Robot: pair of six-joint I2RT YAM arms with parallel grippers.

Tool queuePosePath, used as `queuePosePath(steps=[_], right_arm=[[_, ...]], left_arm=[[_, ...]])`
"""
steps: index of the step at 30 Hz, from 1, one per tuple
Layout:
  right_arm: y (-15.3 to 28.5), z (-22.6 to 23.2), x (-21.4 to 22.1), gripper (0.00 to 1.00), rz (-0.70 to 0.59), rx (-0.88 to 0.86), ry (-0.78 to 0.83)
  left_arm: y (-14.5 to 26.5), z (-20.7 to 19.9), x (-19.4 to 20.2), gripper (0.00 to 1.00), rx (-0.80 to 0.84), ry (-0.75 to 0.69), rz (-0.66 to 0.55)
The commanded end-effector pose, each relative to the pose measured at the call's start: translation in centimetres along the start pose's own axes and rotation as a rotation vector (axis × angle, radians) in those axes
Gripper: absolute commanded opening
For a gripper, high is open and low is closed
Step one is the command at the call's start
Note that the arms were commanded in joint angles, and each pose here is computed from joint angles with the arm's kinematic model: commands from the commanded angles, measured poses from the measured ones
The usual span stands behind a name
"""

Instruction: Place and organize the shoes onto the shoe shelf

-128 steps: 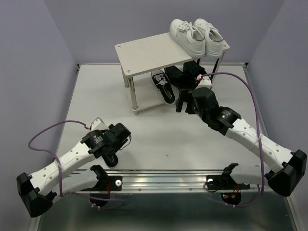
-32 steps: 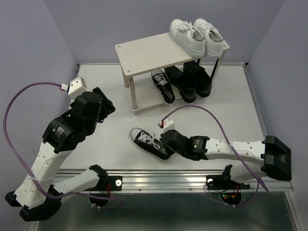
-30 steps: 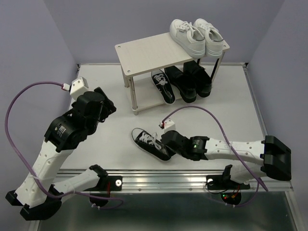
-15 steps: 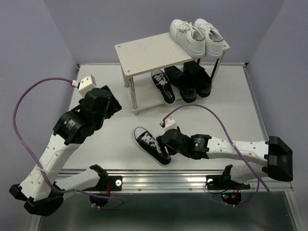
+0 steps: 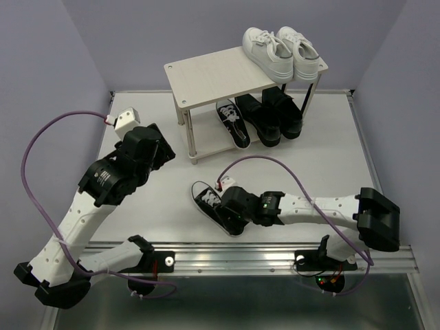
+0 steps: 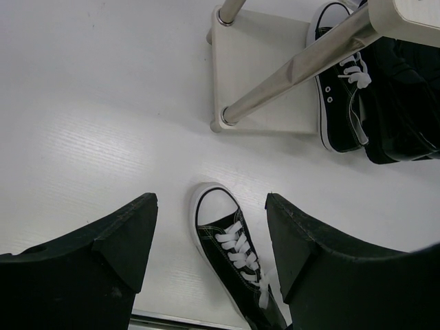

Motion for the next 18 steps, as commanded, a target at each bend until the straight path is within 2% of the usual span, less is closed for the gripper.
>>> queuePosePath(steps=[1,2,3,4,6,7,8,18], right_arm=[[-1.0,0.4,0.4,0.74,0.026,-0.024,0.025],[-1.3,0.5,0.6,0.57,0.033,-0.025,0.028],[-1.4,0.5,0.5,0.49,0.032,-0.022,0.027],[-1.5,0.5,0.4,0.33,0.032,-0.019,0.027],[-1.6,0.6,-0.1,0.19,0.023,-0.015,0.027],[-1.5,0.7,-0.3,0.05,0.018,-0.014,0.028],[-1.5,0.7,-0.6,0.01,0.011,-0.010,0.027],[2.4,-1.2,-6.0,0.01,-0.191,0.112,-0.016]], left_arm=[[0.0,0.2,-0.2,0.75,0.006,-0.004,-0.018],[-0.1,0.1,-0.2,0.75,0.004,-0.007,-0.017],[-0.2,0.1,-0.2,0.75,0.005,-0.008,-0.017],[-0.2,0.1,-0.1,0.75,0.006,-0.010,-0.016],[-0.3,0.1,-0.1,0.75,0.001,-0.018,-0.012],[-0.3,0.0,-0.1,0.75,0.000,-0.017,-0.013],[-0.3,0.1,-0.1,0.75,-0.001,-0.018,-0.012],[-0.1,0.5,-0.1,0.76,-0.010,-0.028,-0.017]])
Point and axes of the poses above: each gripper's point midway between its finger pads, its own y axis back along the fingers, its own z axis along the line the jaws close on, x = y × z, the point moved 2 cm from there along y, back along the fingers, and after that the axes turned 1 degree about y, right-handed, at the moved point
